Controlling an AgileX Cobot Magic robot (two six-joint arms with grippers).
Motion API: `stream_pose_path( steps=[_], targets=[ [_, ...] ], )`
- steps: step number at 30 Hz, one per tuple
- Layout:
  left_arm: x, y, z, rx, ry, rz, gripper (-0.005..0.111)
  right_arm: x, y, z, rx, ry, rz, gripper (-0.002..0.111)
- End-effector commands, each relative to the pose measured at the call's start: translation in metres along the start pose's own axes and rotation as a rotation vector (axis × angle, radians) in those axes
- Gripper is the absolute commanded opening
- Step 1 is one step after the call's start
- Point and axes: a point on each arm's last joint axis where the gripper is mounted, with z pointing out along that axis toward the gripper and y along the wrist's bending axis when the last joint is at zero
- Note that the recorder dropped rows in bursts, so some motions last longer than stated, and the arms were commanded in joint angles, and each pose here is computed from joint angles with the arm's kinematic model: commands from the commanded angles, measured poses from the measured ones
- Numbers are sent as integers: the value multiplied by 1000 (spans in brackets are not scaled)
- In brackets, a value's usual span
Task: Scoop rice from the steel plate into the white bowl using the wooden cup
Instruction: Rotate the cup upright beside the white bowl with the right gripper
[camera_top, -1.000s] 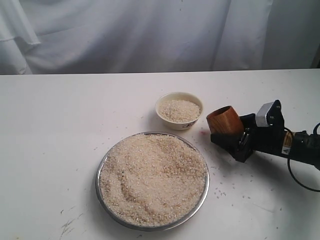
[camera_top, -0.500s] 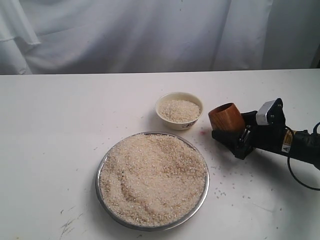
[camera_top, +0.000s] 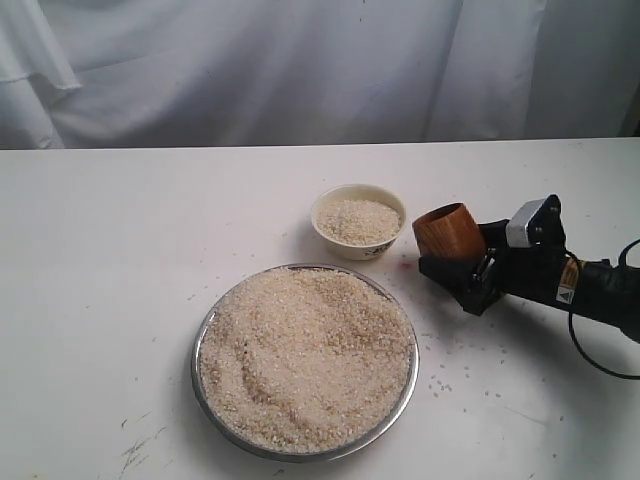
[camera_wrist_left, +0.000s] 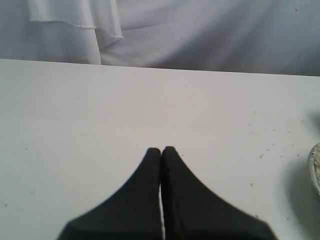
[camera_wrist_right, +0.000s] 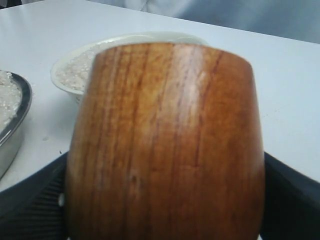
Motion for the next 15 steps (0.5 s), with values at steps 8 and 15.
stream_pose_path(
  steps=[8, 15],
  targets=[
    [0, 0, 0, 3, -12, 2, 0, -8, -2, 5, 57, -58, 148, 78],
    [0, 0, 0, 3, -12, 2, 0, -8, 0, 7, 48, -57, 156, 79]
  ],
)
